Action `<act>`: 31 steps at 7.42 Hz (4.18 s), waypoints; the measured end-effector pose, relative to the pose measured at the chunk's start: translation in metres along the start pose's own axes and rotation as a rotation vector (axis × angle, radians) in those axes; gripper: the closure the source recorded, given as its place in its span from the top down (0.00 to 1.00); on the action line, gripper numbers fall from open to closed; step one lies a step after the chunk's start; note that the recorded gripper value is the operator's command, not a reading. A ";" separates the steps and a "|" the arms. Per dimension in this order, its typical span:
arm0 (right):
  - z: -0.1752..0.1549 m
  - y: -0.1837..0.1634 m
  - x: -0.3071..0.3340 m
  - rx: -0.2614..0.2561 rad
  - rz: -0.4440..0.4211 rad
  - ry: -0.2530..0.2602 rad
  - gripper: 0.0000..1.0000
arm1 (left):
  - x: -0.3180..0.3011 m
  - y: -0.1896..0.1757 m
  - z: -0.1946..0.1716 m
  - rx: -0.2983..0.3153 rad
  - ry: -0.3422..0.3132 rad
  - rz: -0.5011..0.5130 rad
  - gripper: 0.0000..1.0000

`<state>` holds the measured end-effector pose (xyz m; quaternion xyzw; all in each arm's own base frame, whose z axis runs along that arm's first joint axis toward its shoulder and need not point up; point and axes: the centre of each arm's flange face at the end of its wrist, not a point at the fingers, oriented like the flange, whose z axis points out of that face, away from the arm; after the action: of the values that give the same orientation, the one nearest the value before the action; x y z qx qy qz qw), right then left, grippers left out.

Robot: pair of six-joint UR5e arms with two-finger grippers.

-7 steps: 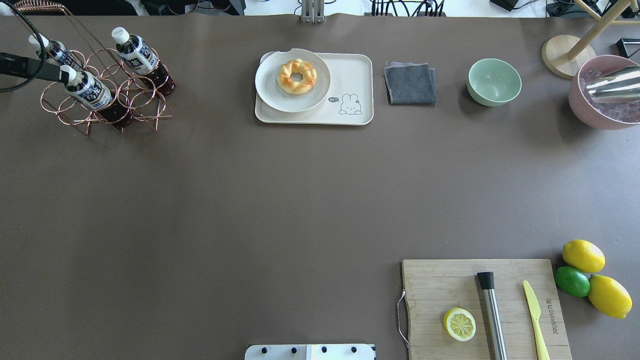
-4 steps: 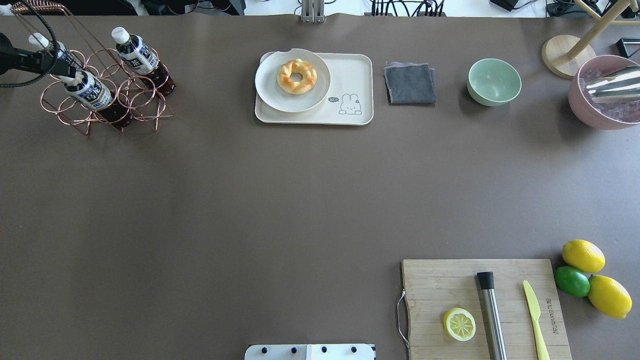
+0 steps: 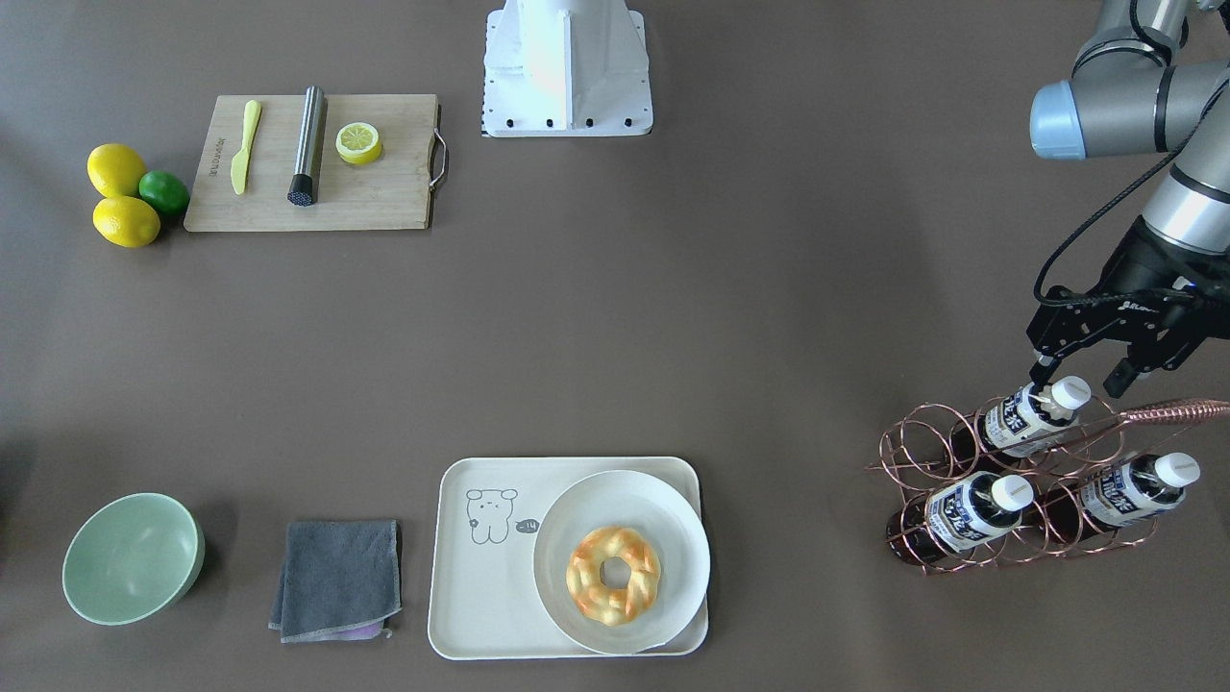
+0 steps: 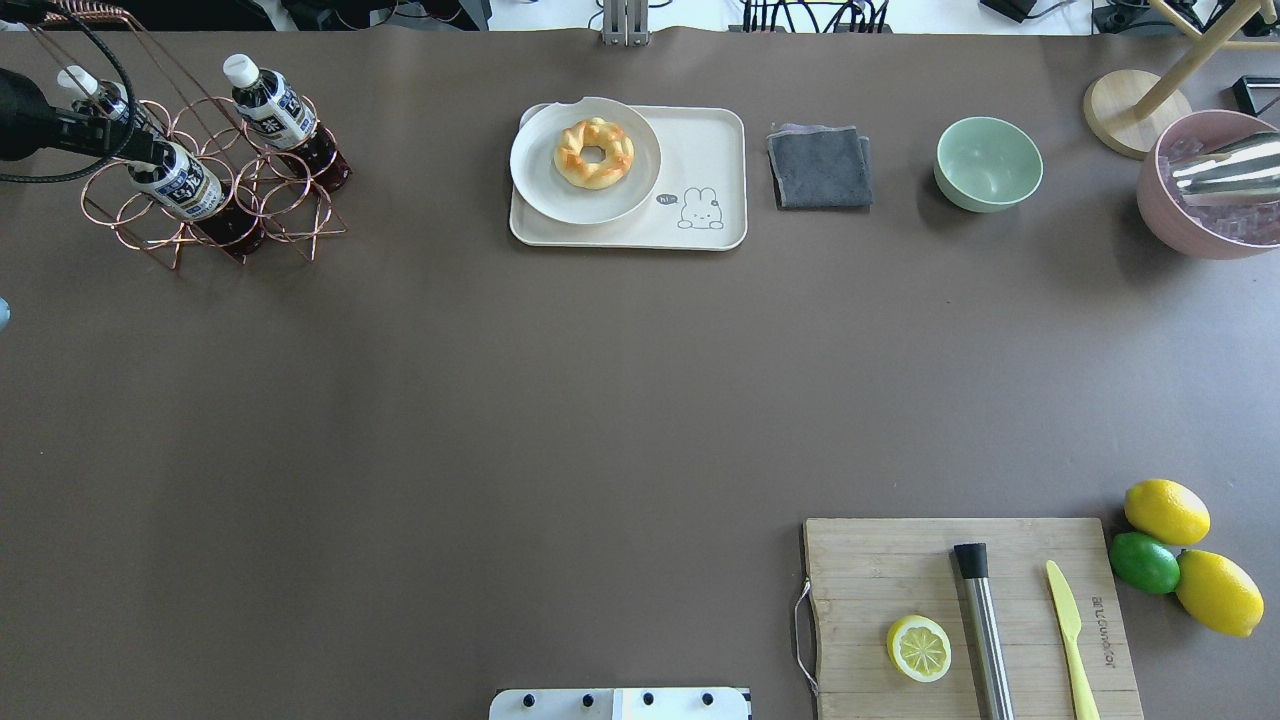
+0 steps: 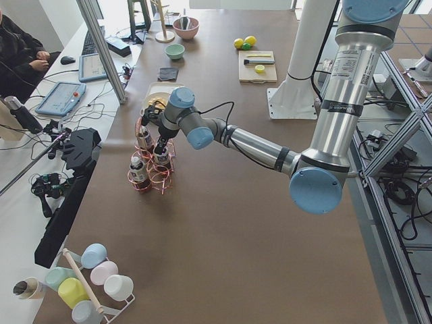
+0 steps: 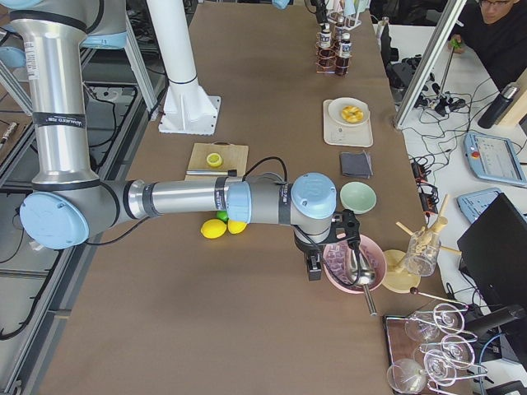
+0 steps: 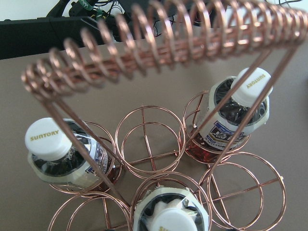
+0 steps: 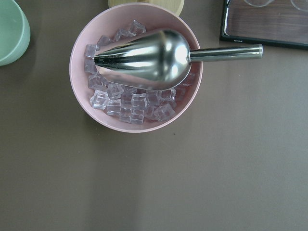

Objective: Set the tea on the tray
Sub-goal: 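Reach the left gripper into the copper rack and grasp a tea bottle, then lift the tea bottle out of the rack with the left gripper toward the tray, then lower the bottle onto the table nearer the robot than the tray, open left gripper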

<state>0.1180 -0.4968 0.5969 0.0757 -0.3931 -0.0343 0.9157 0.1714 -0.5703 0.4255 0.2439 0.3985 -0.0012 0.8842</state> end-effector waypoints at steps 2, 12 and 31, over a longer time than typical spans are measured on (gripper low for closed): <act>0.000 0.000 0.000 0.000 0.000 0.000 1.00 | 0.002 -0.004 0.005 -0.003 0.000 0.001 0.39; 0.002 0.003 0.001 -0.003 0.004 -0.002 1.00 | -0.012 -0.062 -0.082 0.022 0.070 -0.033 0.00; 0.011 0.008 0.011 -0.023 0.025 -0.003 1.00 | 0.546 0.082 -0.073 -0.085 0.059 0.073 0.00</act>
<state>0.1175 -0.4918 0.6134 0.0600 -0.3950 -0.0274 0.9163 0.5084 -0.3612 0.0349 0.2205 0.4151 0.0552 0.8809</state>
